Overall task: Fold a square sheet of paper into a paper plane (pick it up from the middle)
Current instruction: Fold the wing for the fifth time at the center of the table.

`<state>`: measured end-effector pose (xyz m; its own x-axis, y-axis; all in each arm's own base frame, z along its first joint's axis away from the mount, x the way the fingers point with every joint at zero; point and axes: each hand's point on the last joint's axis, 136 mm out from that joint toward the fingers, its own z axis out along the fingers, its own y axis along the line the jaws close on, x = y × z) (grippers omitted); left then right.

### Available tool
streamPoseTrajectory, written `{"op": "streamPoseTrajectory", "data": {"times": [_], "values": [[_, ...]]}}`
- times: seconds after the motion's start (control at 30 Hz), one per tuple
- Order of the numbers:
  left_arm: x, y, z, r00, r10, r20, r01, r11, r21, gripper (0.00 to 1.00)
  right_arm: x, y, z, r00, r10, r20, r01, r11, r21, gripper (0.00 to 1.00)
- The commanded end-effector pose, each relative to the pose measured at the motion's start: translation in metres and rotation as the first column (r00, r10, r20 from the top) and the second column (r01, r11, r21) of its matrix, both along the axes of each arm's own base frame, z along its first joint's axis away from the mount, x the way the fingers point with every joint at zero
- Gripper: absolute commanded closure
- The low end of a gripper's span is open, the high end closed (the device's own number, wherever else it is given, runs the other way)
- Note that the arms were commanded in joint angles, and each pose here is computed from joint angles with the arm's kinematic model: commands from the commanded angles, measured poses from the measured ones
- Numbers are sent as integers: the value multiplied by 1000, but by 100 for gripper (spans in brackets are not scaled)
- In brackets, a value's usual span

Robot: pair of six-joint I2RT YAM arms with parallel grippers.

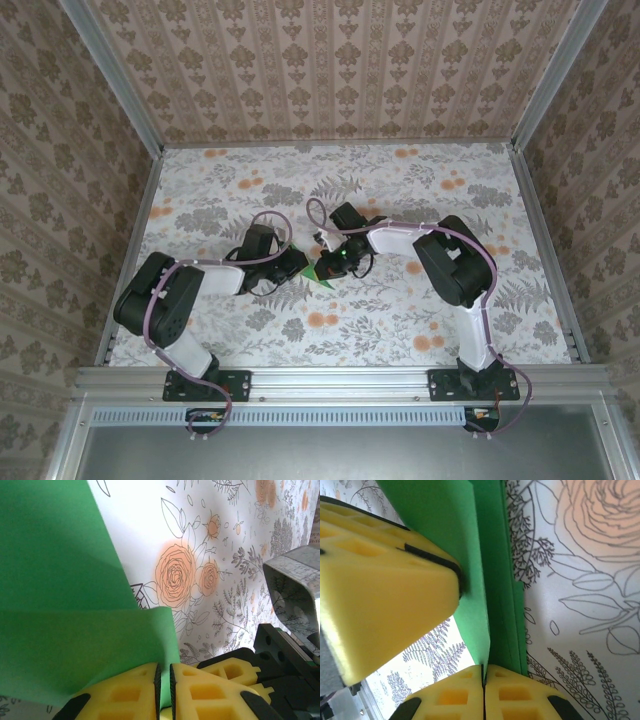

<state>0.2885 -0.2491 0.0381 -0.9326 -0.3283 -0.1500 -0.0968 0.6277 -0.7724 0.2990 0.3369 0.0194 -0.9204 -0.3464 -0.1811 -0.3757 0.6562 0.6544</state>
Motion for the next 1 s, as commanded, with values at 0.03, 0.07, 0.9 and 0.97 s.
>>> {"op": "streamPoseTrajectory", "data": {"times": [0.03, 0.07, 0.9, 0.97], "values": [[-7, -1, 4, 999, -21, 26, 21, 1000, 4, 84, -6, -7, -14, 995, -37, -88, 38, 999, 10, 93], [-8, -1, 3, 999, -21, 25, 21, 1000, 5, 84, -5, -7, -13, 995, -44, -91, 46, 999, 21, 94], [-7, -7, -13, 999, -32, 14, 32, 999, 23, 85, 2, -4, -13, 963, -145, -226, 174, 978, 113, 94], [-7, -6, -16, 1000, -28, 5, 28, 999, 30, 85, 2, -5, -14, 964, -142, -227, 170, 980, 107, 92]]}}
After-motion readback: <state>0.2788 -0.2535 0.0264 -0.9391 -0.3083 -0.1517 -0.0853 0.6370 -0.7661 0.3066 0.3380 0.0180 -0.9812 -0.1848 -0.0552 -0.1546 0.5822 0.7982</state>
